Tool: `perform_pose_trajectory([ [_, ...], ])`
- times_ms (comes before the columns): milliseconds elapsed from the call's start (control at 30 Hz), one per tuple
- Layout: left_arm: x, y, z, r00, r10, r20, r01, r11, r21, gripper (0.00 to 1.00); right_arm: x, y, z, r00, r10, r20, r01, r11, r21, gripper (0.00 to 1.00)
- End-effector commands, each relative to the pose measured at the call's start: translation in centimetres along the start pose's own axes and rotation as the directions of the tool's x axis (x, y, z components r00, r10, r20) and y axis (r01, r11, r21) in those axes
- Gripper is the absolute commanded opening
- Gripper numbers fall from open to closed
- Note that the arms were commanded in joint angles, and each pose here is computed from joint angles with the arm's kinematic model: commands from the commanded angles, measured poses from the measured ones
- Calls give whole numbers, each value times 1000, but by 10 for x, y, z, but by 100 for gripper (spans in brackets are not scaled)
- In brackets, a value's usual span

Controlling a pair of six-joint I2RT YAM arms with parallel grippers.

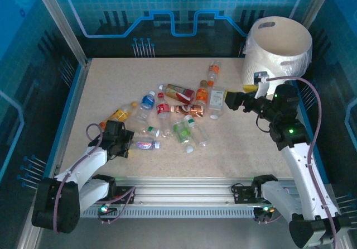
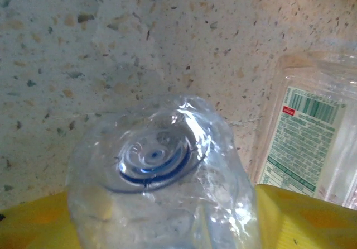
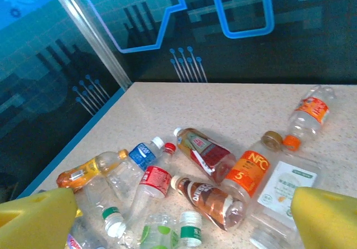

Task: Put the plastic bottles in the bin

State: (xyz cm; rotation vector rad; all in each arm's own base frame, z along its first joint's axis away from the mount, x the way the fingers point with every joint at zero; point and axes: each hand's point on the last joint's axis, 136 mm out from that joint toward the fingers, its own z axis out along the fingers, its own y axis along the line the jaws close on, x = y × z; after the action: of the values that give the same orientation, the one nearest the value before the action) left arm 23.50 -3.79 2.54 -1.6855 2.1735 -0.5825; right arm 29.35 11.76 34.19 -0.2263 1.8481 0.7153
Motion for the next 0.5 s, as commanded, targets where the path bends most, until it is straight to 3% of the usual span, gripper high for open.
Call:
perform_pose_trajectory([
  [0, -1, 3, 4, 999, 49, -3, -49, 999, 8, 66, -6, 18, 6, 996, -79, 35, 81, 994, -72, 100],
  [267, 2, -27, -14, 967, 257, 3, -256, 963, 82, 54, -4, 29, 21, 991, -125, 38, 129, 987, -96, 100],
  [467, 14, -83, -55, 878, 464, 116, -477, 835, 275, 52, 1, 40, 27, 983, -180, 23, 181, 976, -125, 100],
])
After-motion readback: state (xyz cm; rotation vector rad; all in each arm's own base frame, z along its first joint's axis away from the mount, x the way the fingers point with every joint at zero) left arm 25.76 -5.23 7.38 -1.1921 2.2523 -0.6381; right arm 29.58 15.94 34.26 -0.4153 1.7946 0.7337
